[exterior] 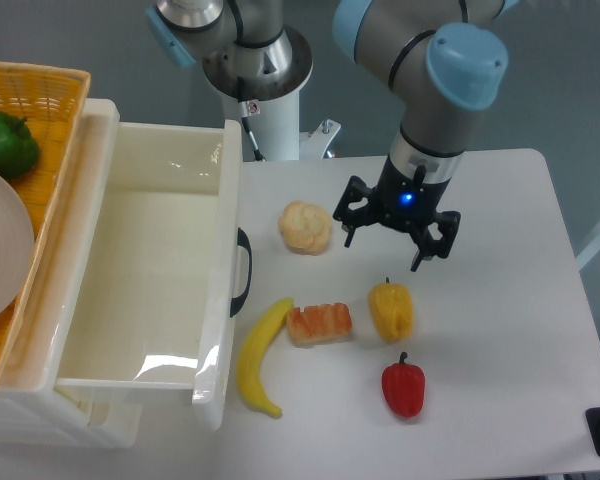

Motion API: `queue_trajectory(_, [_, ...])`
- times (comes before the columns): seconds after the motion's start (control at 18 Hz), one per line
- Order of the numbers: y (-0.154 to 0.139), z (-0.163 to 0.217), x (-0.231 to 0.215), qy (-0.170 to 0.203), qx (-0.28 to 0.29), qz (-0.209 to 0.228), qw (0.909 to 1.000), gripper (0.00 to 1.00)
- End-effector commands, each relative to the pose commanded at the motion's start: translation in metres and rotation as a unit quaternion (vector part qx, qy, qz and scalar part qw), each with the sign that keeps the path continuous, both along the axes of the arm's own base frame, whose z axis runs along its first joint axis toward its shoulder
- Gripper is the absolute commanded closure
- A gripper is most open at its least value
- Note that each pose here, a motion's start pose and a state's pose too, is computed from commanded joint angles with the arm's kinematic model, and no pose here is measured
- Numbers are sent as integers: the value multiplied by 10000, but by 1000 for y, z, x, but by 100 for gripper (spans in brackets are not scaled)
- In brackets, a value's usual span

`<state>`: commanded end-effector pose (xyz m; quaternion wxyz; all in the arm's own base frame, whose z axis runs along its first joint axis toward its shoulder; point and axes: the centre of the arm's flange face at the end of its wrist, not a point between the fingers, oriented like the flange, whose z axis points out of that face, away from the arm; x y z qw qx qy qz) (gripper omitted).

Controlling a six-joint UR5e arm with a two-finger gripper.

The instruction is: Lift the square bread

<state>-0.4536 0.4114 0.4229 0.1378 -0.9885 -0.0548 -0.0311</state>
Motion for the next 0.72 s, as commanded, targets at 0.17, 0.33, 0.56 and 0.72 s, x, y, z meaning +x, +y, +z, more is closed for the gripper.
queue_trajectory(0.17, [0,0,0,35,24,-207,9998,0])
queue_trajectory(0.33, [2,-1,2,56,20,-289,9996,0])
queue_trajectory(0.56, [9,-4,5,126,49,-320,9994,0])
queue_trajectory(0.72, [12,-11,9,203,87,-366,9991,0])
